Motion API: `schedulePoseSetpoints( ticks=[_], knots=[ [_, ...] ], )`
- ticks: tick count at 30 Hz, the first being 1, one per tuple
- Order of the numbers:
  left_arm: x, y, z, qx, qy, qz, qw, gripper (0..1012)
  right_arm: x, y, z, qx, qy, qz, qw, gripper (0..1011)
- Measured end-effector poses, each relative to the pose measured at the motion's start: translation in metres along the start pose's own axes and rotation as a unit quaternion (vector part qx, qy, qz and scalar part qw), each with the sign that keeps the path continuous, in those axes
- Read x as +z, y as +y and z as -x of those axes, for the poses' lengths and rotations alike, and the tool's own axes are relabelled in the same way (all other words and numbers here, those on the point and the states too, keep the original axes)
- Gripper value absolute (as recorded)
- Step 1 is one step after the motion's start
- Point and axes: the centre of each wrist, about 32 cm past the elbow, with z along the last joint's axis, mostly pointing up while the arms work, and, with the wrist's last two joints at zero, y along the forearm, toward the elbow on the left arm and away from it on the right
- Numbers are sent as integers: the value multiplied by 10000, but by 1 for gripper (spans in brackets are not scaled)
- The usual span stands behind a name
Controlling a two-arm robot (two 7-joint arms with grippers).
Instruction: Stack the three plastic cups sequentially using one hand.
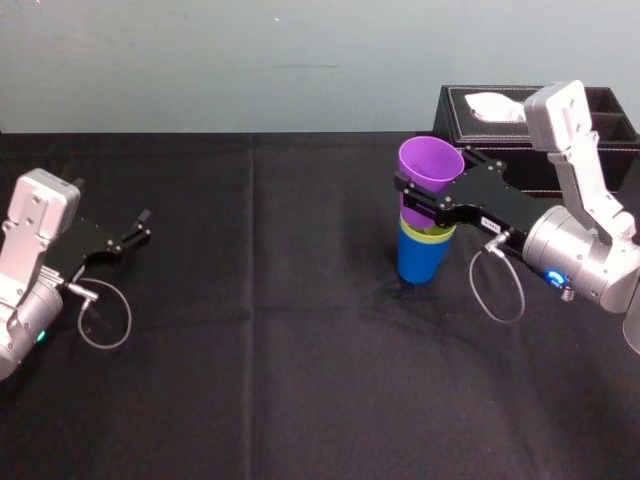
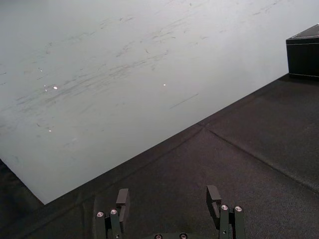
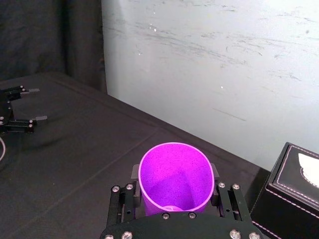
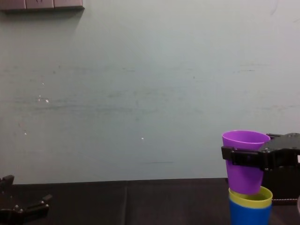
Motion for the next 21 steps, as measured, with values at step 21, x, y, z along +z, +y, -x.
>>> schedulePoseSetpoints(
  ticks=[21],
  knots=[
    [0, 0, 0, 0, 0, 1, 10000, 1011, -149, 20, -47, -58, -4, 67, 10000, 739]
  ],
)
